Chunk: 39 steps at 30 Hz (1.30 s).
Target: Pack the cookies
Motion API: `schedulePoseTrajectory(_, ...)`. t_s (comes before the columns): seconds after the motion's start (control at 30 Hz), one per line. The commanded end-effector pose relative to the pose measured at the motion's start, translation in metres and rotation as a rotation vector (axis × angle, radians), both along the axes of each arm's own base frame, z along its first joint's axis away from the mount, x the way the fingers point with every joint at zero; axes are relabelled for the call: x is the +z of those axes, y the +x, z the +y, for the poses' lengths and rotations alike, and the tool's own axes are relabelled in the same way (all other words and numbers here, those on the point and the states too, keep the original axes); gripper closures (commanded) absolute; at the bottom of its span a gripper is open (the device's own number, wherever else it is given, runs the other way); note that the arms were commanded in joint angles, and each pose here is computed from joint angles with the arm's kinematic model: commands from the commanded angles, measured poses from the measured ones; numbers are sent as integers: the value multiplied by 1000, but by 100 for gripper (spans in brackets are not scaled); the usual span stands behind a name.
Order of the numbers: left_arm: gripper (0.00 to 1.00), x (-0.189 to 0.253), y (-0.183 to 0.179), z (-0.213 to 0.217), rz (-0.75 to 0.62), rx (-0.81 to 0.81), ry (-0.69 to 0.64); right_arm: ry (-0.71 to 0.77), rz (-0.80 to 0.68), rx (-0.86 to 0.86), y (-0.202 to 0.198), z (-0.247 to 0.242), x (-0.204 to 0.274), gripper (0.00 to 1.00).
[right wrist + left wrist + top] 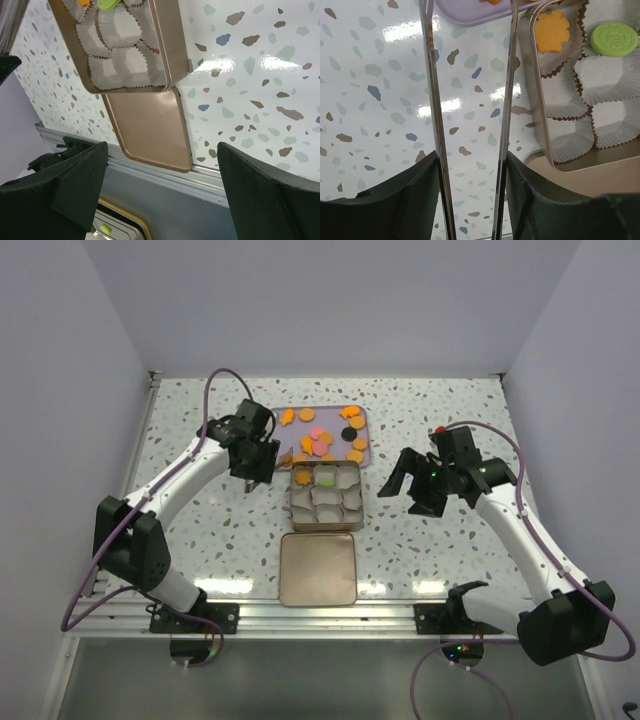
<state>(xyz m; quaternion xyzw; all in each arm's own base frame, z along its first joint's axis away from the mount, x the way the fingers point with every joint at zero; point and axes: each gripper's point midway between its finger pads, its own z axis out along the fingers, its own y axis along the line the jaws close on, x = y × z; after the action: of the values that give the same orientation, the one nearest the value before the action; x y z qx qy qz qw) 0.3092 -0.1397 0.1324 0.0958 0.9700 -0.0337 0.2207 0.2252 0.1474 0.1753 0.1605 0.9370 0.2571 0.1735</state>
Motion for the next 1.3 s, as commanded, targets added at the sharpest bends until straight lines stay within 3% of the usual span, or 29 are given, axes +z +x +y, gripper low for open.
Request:
schedulePoseTrajectory(0.0, 44, -4, 1, -3, -4, -16, -12, -9, -7, 14, 2, -1, 5, 6)
schedulePoseTrajectory(0.4, 45, -12, -1, -18, 26, -52, -50, -28, -5, 20, 0, -3, -1, 6)
schedulePoseTrajectory(0.97, 55, -20, 2, 10, 58, -2, 108, -32, -7, 31, 11, -1, -2, 6)
schedulePoseTrajectory(1.27, 56, 21, 20, 11, -43, 38, 55, -21, 1, 45, 15, 4, -4, 6)
